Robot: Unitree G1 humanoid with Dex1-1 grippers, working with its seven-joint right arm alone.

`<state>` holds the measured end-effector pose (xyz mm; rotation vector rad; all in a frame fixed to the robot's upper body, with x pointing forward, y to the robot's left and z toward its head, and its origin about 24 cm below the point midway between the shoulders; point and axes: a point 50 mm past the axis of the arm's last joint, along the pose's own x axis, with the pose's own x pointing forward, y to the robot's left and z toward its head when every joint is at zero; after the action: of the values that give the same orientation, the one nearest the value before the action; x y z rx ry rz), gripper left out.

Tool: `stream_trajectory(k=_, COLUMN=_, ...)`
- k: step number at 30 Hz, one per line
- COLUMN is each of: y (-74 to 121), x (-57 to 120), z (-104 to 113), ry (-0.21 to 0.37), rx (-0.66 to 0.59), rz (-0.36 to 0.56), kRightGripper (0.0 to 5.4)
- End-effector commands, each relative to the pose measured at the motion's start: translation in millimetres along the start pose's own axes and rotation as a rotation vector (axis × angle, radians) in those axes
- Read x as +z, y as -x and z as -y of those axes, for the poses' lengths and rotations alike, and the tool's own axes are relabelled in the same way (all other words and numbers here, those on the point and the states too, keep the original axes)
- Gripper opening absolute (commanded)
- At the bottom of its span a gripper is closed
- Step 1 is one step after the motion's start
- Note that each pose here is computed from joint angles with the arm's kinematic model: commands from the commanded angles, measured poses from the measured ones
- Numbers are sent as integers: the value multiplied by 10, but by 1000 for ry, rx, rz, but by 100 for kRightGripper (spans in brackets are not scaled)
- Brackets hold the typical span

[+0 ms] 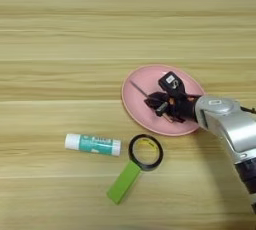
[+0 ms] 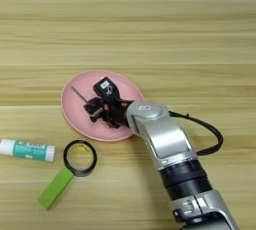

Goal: Move the objects on the table

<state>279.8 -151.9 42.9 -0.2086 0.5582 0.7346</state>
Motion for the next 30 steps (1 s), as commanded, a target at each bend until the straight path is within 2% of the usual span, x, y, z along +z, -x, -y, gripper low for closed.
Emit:
stream_trajectory(k=1, y=68, x=205, z=92, ry=49, rx=-52, rz=73, kRightGripper=82)
stream_trajectory(k=30, y=233, x=539, z=127, ry=92, rx=-69, rz=209, kRightGripper=80)
